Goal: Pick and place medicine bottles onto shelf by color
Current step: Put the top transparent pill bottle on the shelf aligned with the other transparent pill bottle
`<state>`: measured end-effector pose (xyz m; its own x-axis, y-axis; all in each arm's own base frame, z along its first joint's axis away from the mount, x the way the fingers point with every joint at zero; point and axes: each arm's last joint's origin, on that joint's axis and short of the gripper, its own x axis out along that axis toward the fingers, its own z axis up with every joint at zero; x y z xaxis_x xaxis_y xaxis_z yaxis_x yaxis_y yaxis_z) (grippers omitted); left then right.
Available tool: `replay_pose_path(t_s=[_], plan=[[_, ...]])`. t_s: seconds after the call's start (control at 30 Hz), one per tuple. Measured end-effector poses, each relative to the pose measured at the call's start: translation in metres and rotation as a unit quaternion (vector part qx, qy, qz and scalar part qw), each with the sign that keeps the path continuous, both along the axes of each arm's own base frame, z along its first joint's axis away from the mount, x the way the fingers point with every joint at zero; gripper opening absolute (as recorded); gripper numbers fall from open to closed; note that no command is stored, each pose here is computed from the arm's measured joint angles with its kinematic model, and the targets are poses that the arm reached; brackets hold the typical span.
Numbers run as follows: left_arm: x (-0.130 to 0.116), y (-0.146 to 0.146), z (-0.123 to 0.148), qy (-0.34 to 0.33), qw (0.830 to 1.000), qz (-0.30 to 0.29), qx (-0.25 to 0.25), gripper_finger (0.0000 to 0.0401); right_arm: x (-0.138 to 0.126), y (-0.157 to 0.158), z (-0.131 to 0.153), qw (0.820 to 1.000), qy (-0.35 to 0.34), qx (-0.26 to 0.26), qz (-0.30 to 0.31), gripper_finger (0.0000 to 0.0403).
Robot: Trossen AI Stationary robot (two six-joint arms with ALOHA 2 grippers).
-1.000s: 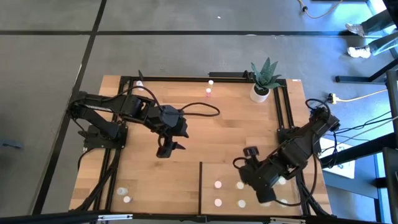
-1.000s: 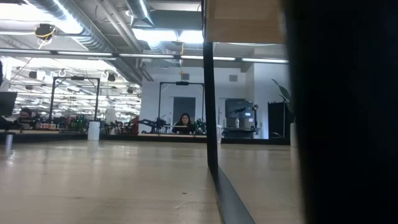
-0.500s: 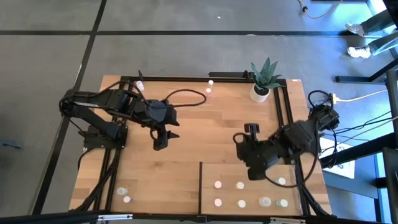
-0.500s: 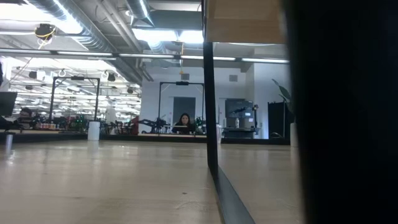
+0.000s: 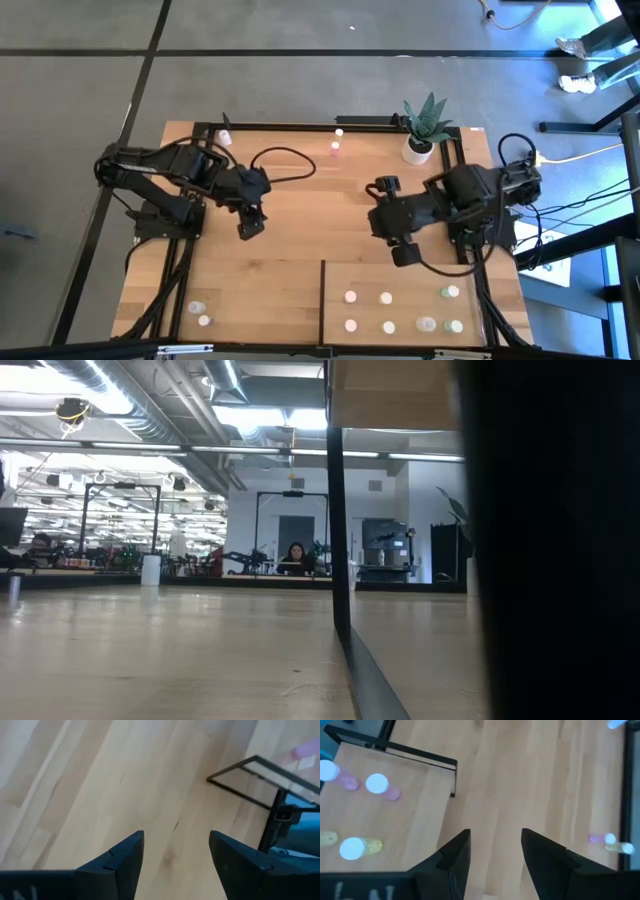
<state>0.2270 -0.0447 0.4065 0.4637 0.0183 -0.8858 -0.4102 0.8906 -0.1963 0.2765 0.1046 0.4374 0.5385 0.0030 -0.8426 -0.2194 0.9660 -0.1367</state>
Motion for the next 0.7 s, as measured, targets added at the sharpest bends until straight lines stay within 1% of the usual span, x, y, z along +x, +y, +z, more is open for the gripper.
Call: replay_pose_path(t_s=[0.1, 0.2, 0.27, 0.4, 0.47, 0.53, 0.63, 0.7], plan=[[-0.003, -0.003, -0.001, 0.016, 1.0, 0.011, -0.006, 0.0218, 0.007, -0.006, -0.006, 1.0, 0.013, 0.016, 0.021, 0.0177], [-0.006, -0.006, -0.002, 0.025, 1.0, 0.012, -0.004, 0.0218, 0.005, -0.015, -0.013, 0.999, 0.03, 0.02, 0.014, 0.0177], [-0.008, -0.008, -0.003, 0.033, 0.999, 0.016, -0.001, 0.0218, -0.002, -0.023, -0.017, 0.999, 0.034, 0.019, 0.005, 0.0177], [-0.011, -0.011, -0.004, 0.038, 0.999, 0.024, 0.011, 0.0218, -0.016, -0.039, -0.025, 0.999, -0.001, 0.03, -0.016, 0.0177], [-0.011, -0.011, -0.003, 0.036, 0.999, 0.025, 0.016, 0.0218, -0.022, -0.048, -0.029, 0.998, -0.029, 0.04, -0.033, 0.0177], [-0.011, -0.01, -0.003, 0.035, 0.999, 0.032, 0.014, 0.0218, -0.027, -0.057, -0.031, 0.994, -0.057, 0.063, -0.069, 0.0177], [-0.01, -0.007, -0.003, 0.032, 0.997, 0.068, 0.008, 0.0218, -0.031, -0.067, -0.035, 0.985, -0.07, 0.093, -0.125, 0.0177], [-0.011, -0.004, -0.004, 0.038, 0.995, 0.095, 0.005, 0.0218, -0.032, -0.07, -0.038, 0.983, -0.065, 0.098, -0.14, 0.0177]])
